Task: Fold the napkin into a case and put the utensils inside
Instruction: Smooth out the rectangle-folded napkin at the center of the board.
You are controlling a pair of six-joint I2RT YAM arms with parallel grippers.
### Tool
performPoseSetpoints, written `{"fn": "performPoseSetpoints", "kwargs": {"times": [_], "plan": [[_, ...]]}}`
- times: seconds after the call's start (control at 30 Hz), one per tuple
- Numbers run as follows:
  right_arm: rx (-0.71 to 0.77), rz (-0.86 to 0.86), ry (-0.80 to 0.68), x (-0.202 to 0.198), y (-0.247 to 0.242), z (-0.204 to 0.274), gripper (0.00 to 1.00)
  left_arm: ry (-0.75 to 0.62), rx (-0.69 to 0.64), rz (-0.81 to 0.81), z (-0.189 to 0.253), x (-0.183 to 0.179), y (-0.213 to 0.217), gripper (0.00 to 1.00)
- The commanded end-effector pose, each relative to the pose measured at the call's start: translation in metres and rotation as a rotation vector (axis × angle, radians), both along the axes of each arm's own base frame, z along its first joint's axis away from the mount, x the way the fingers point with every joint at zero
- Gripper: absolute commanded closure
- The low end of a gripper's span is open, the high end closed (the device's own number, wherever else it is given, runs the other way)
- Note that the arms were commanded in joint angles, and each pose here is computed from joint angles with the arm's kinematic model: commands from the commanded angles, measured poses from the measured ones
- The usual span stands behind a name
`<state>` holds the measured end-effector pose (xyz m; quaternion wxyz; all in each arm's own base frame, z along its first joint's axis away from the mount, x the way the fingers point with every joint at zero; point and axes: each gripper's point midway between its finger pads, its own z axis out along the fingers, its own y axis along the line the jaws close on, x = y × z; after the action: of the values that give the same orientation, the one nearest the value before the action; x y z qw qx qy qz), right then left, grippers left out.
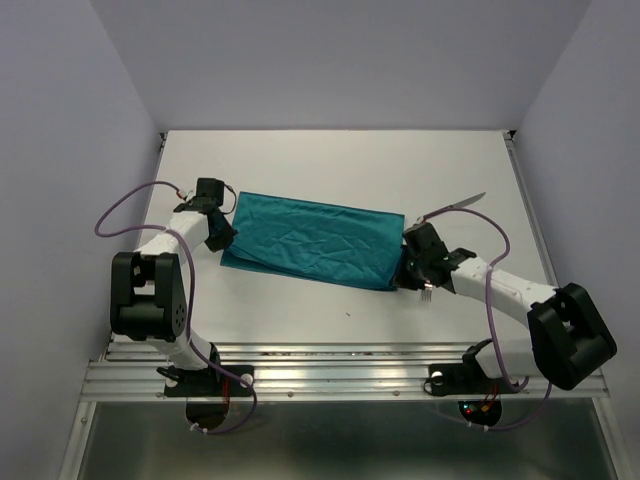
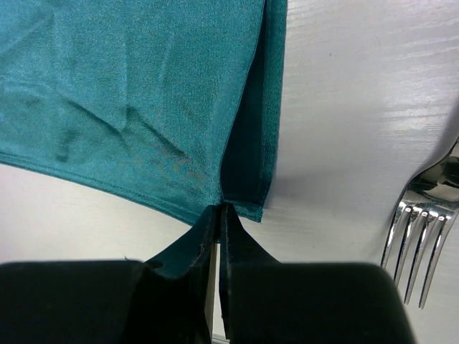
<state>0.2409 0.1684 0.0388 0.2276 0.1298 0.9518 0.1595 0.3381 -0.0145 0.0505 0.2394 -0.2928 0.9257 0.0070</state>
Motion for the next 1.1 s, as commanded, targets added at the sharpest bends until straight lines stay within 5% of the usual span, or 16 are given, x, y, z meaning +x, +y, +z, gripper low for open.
{"fn": "performPoseSetpoints", "kwargs": {"times": [0.0, 0.27, 1.07], "plan": [[0.028, -0.007, -0.071, 0.013, 0.008, 0.023, 0.99, -0.045, 0.019, -0.001, 0.022, -0.001, 0.005, 1.00], [0.024, -0.008, -0.094, 0.014, 0.008, 0.035, 0.99, -0.073, 0.019, -0.010, 0.038, -0.007, 0.005, 1.00], [-0.028, -0.020, -0.044, -0.006, 0.001, 0.006, 0.99, 0.017, 0.004, 0.004, -0.013, -0.025, 0.006, 1.00]]}}
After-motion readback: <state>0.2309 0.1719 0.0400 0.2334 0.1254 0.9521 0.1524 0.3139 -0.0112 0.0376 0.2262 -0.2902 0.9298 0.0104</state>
